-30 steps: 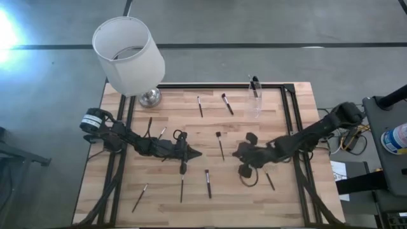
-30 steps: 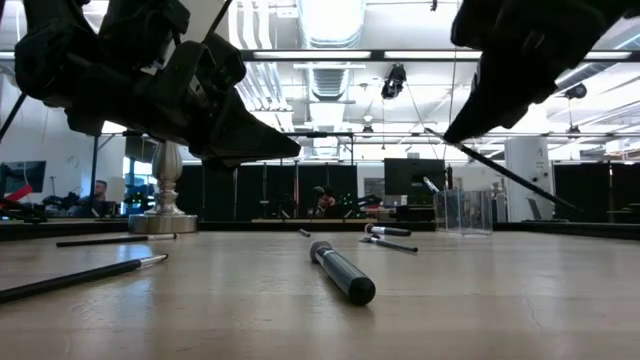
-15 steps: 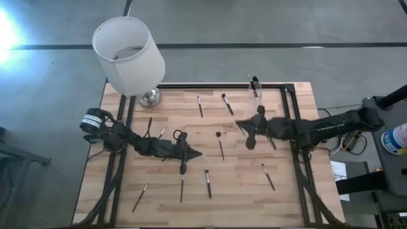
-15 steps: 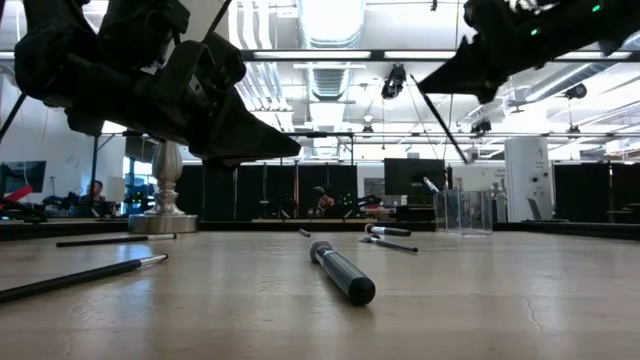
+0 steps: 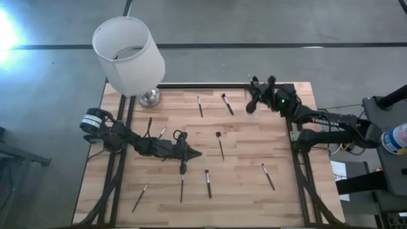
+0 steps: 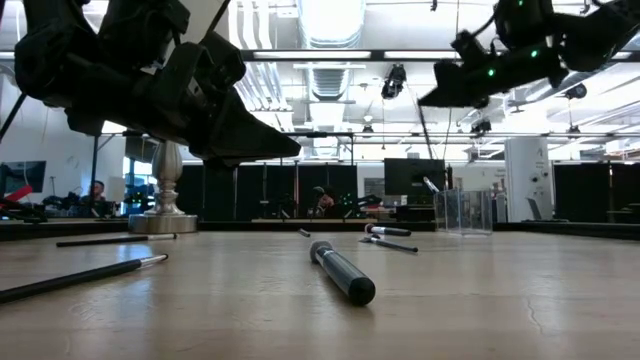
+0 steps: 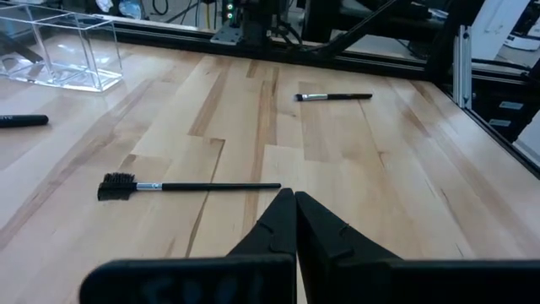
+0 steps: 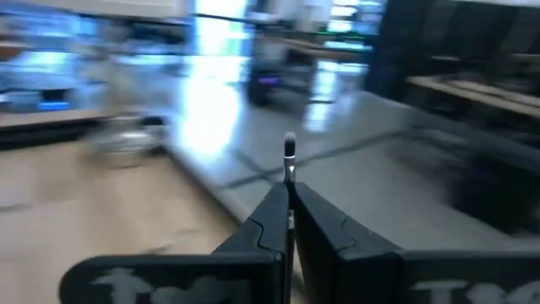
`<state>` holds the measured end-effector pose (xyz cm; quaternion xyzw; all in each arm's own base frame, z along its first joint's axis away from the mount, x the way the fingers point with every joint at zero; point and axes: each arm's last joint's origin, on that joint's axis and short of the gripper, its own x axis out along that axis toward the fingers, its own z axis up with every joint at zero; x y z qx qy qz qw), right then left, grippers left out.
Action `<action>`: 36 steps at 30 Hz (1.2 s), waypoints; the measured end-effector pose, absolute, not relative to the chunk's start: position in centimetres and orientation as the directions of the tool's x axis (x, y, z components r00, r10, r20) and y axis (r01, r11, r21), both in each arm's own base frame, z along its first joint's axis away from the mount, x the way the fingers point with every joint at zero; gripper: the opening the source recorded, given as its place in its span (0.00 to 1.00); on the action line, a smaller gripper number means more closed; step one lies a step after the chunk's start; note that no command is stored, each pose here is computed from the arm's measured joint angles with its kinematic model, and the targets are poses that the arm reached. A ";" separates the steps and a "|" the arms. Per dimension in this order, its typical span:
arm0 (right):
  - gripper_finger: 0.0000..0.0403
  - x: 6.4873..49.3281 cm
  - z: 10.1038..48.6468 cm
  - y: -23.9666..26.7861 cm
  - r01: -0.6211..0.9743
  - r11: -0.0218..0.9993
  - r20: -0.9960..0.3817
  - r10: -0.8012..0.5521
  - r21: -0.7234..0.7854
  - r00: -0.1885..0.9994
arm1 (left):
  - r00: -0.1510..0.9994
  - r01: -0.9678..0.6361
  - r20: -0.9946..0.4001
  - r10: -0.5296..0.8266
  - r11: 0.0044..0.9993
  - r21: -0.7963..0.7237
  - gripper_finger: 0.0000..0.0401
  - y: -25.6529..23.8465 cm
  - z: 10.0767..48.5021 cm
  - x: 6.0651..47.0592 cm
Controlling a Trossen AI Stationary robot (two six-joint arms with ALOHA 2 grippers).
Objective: Put items in baskets/containers
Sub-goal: Put the eyeshadow brush into the transparent organizer
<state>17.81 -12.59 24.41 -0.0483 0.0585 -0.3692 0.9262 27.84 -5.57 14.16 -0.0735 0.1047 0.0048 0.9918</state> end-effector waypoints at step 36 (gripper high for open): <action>0.03 15.8 18.2 -21.5 0.852 0.503 -0.341 -0.834 -0.144 0.435 | 0.977 -0.026 -0.215 -0.005 0.990 -0.140 0.00 -5.5 14.1 27.8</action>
